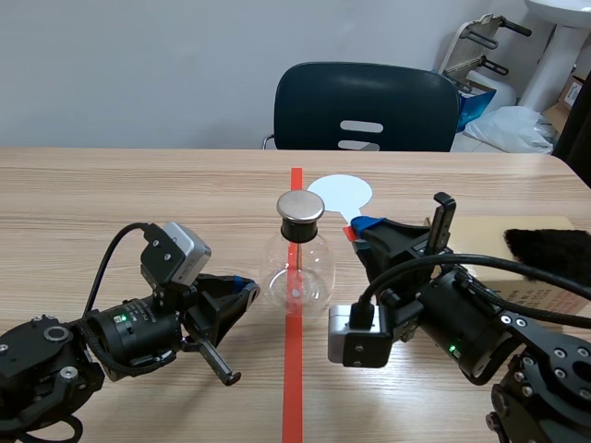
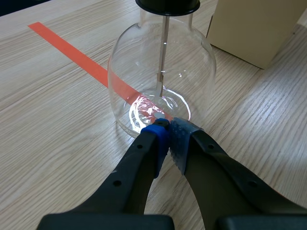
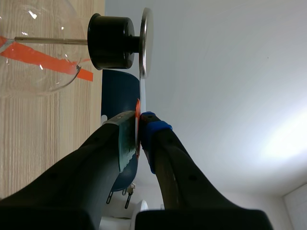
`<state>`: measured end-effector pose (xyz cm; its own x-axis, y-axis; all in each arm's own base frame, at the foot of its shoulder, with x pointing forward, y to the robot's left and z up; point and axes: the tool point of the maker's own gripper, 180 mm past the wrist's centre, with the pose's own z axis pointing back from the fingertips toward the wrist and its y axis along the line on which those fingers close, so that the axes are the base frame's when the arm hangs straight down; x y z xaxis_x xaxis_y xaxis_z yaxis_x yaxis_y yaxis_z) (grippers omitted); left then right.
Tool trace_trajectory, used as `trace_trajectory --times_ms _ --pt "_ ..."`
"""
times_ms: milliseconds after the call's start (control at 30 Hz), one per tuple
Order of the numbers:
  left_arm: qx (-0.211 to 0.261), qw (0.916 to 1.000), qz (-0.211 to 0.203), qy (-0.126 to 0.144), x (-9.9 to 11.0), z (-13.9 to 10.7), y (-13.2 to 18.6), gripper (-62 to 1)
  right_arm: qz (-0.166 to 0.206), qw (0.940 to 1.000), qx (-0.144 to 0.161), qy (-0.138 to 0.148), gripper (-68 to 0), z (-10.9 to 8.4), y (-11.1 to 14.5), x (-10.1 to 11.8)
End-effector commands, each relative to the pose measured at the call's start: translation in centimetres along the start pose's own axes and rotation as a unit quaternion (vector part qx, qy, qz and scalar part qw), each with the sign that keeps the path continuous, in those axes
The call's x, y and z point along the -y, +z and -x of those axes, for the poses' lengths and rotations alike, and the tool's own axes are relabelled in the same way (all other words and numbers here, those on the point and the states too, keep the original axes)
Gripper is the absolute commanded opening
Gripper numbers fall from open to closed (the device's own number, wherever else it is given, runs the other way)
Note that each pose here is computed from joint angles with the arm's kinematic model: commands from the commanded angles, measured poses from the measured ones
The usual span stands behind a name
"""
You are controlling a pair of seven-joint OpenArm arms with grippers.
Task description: Do the electroscope experiment. move the plate toward and away from the electroscope
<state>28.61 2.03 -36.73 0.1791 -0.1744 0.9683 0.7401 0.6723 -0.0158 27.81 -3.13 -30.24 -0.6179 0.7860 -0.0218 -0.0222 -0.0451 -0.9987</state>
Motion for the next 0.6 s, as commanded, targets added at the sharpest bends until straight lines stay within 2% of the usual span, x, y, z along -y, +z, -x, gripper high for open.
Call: trace_trajectory --times_ms 0,133,567 --pt "0.026 0.9997 0.003 0.0 0.3 -1.5 -0.4 -57.3 0.018 0.9998 -0.004 0.01 -66.9 0.6 -0.3 1.0" --pt "0.026 0.9997 0.003 0.0 0.3 -1.5 -0.4 -57.3 0.018 0.9997 -0.013 0.009 -66.9 0.9 -0.3 1.1" --pt "0.026 0.9997 0.003 0.0 0.3 -1.5 -0.4 -57.3 0.018 0.9968 -0.078 0.009 -66.9 3.3 -0.1 1.1"
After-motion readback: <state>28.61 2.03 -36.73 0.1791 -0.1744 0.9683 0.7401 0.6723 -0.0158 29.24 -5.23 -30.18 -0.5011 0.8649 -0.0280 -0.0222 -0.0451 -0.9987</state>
